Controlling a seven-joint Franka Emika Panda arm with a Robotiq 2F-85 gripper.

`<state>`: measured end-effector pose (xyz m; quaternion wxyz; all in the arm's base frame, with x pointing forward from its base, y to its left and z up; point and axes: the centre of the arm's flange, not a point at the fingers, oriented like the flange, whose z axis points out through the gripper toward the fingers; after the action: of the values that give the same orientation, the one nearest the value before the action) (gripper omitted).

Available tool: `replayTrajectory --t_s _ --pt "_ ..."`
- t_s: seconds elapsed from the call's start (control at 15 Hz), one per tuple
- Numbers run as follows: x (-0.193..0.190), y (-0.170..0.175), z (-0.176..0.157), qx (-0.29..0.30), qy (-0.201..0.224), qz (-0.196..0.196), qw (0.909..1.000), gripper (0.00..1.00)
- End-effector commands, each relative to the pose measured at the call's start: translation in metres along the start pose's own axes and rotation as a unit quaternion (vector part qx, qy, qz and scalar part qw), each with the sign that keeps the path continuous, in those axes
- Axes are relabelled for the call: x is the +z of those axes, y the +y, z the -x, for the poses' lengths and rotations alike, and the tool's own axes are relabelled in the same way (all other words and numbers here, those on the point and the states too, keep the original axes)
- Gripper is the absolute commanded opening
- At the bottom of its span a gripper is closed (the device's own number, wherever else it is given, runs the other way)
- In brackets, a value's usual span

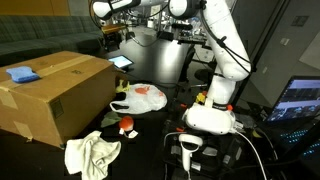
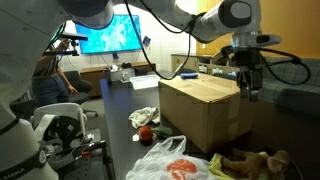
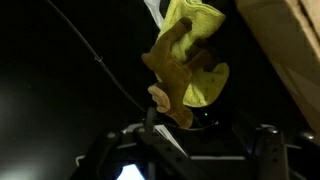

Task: Put all the objects from the box on the table, and then put all the objects that were on the table on the box

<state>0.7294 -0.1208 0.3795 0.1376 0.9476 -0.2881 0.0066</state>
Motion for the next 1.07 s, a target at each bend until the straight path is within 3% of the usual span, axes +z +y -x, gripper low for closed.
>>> replayTrajectory --t_s 0.0,0.47,1.0 --pt "-0.061 -0.014 0.051 -0.023 0.056 -0.001 0.9982 1.0" --pt "-0.158 -0.122 0.121 -0.126 0.135 0.0 0.9828 1.0" --pt "-0.196 -0.232 0.198 -0.243 0.159 -0.031 0.9564 1.0"
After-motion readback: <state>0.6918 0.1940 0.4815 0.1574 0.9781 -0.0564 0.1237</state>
